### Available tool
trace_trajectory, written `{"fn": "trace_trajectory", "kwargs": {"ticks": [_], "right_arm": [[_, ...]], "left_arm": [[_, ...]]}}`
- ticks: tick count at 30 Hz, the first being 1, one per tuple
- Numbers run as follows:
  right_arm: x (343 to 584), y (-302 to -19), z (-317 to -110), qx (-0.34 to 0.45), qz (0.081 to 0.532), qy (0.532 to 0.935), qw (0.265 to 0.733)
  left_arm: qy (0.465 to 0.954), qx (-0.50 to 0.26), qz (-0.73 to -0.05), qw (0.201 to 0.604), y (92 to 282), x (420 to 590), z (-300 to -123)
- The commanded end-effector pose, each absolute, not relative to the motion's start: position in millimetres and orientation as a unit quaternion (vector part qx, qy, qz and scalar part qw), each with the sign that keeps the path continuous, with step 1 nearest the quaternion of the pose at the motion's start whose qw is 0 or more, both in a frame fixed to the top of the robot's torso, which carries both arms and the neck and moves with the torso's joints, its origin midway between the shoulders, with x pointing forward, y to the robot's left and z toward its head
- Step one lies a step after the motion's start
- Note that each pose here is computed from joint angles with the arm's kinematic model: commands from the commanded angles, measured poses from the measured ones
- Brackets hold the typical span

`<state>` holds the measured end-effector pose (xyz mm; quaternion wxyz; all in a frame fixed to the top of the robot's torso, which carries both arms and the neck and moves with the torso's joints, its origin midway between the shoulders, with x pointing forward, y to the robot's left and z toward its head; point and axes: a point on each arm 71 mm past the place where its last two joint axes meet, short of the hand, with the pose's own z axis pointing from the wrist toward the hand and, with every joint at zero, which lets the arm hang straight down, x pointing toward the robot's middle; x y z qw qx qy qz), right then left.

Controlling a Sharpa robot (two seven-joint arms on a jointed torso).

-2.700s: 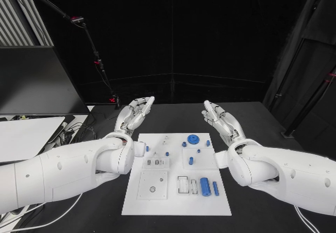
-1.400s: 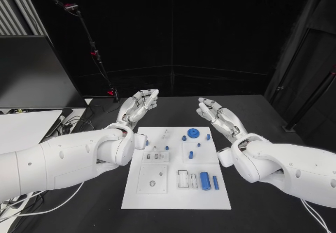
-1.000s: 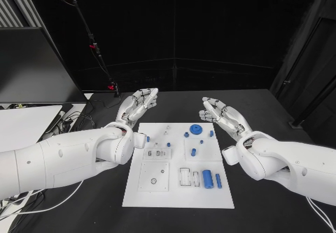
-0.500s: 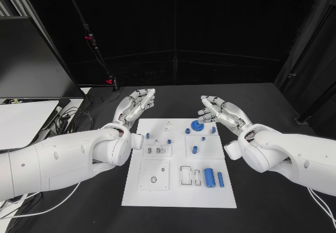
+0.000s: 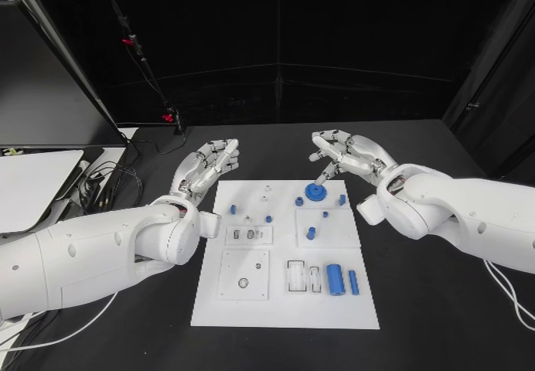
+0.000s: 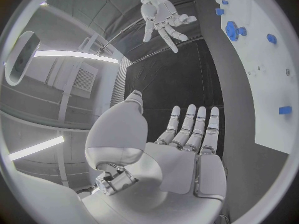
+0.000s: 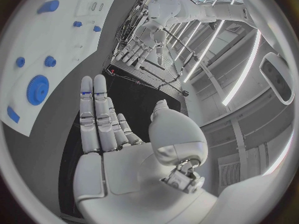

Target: Assemble the parts on the task board

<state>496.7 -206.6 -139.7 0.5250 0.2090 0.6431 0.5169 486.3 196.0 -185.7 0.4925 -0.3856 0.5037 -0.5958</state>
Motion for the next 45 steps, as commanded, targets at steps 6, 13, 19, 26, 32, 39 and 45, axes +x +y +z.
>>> {"fn": "trace_trajectory", "kwargs": {"ticks": [6,13,19,26,32,39,45], "right_arm": [[506,-206,-127,0.138,0.480,0.665,0.555],[515,-203,-124,0.093,0.468,0.662,0.578],[520,-196,-127,0.030,0.415,0.682,0.602],[522,-184,-130,-0.052,0.334,0.693,0.636],[523,-171,-131,-0.119,0.274,0.684,0.665],[524,-155,-138,-0.168,0.218,0.691,0.669],[528,-149,-144,-0.184,0.181,0.697,0.669]], "left_arm": [[0.418,-0.304,-0.673,0.528,188.2,478.4,-163.4],[0.421,-0.306,-0.673,0.525,187.2,479.1,-163.7],[0.423,-0.306,-0.673,0.525,188.2,479.0,-164.6],[0.424,-0.306,-0.672,0.525,189.3,478.0,-165.4],[0.424,-0.306,-0.671,0.525,189.8,477.8,-165.9],[0.426,-0.306,-0.671,0.525,189.9,477.9,-167.2],[0.426,-0.307,-0.670,0.525,190.8,478.0,-167.6]]}}
